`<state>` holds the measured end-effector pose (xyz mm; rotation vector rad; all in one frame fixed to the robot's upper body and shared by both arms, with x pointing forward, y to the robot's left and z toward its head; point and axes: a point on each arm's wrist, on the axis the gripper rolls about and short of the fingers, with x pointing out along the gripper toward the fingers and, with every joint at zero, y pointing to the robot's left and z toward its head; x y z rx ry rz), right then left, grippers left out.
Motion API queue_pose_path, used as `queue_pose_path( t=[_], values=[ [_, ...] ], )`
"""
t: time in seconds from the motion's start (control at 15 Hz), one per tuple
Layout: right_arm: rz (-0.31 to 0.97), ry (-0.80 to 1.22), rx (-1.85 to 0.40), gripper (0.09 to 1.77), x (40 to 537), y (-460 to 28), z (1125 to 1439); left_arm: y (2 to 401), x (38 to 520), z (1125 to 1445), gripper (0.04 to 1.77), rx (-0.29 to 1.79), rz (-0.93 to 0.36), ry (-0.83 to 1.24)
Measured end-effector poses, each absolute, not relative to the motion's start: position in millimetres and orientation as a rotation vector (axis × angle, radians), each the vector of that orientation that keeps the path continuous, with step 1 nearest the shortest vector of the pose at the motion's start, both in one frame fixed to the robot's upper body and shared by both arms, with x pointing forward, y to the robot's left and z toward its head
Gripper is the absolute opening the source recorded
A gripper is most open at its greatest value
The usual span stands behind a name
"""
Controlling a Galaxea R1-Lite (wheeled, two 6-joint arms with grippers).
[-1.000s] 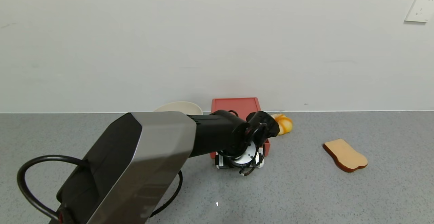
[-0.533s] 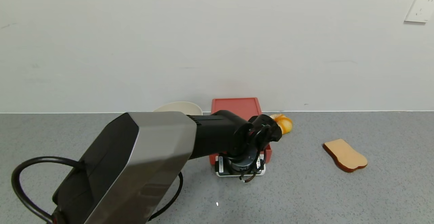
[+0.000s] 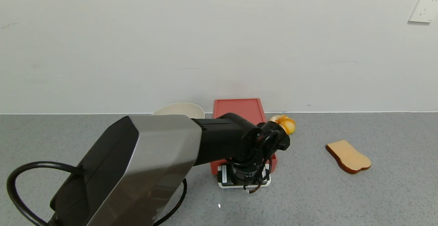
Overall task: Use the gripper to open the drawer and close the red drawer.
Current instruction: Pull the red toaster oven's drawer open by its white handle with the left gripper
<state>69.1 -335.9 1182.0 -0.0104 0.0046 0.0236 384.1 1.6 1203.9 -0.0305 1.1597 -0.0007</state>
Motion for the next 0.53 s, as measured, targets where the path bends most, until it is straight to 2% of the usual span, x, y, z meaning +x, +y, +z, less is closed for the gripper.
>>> queue_pose_path(
  t=[0.53],
  values=[
    [0.023, 0.004, -0.01, 1.71, 69.1, -335.9, 1182.1, -1.3, 367.1, 1203.0, 1.72, -0.033, -0.03, 1.221]
  ],
)
